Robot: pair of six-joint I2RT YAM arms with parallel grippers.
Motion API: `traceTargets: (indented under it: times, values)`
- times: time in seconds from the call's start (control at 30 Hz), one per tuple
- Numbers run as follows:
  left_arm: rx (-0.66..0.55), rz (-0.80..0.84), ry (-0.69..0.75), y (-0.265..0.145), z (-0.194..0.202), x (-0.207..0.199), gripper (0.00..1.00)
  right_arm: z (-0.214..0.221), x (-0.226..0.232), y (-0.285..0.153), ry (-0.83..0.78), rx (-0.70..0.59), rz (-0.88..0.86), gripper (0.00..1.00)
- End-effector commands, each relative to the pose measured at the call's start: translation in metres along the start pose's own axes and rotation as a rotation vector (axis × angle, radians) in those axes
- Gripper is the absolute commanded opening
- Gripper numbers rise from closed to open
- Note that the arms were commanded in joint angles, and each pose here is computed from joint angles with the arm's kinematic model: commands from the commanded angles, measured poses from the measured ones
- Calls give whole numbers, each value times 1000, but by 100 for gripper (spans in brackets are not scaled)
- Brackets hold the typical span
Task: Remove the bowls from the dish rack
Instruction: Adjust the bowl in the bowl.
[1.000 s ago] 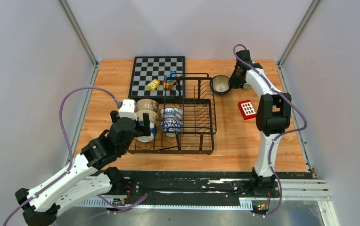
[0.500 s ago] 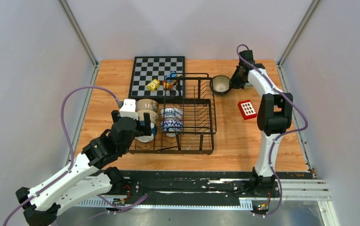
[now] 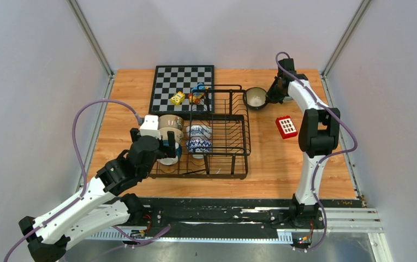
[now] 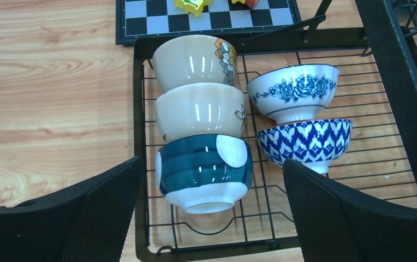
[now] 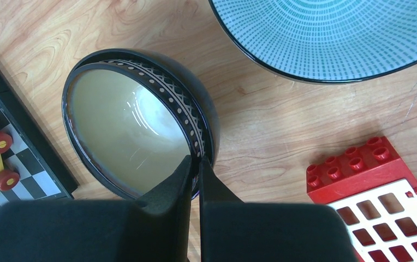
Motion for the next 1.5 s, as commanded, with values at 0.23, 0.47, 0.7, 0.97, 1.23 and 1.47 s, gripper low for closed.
traceTargets:
  times: [0.23,0.47,0.7,0.97,1.23,1.47]
  values:
    - [-15,6,-36,1,-3,-2,100,-16,0,-31,59,-71,-36,0]
    - [-8,9,-39,2,-1,-3,100,-10,-3,-25,69,-37,-44,0]
    - [-7,9,-39,2,0,-2,100,0,-7,-13,82,12,-45,0]
    - [-2,12,-40,3,2,-3,100,2,-6,-7,88,36,-69,0]
    - [1,15,-40,4,3,-4,100,7,-13,-2,101,68,-71,0]
    - [5,20,-44,4,4,-5,100,5,-15,-6,93,62,-70,5]
Point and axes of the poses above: each gripper's point midway between its finger pads, its own y axis out along the fingers, its own x axis along the line the jaws close on, z = x × y, the point moved 7 cm from there along -y, back along the fingers, and after that the axes turned 8 degrees about -y, right-handed, at the moved point
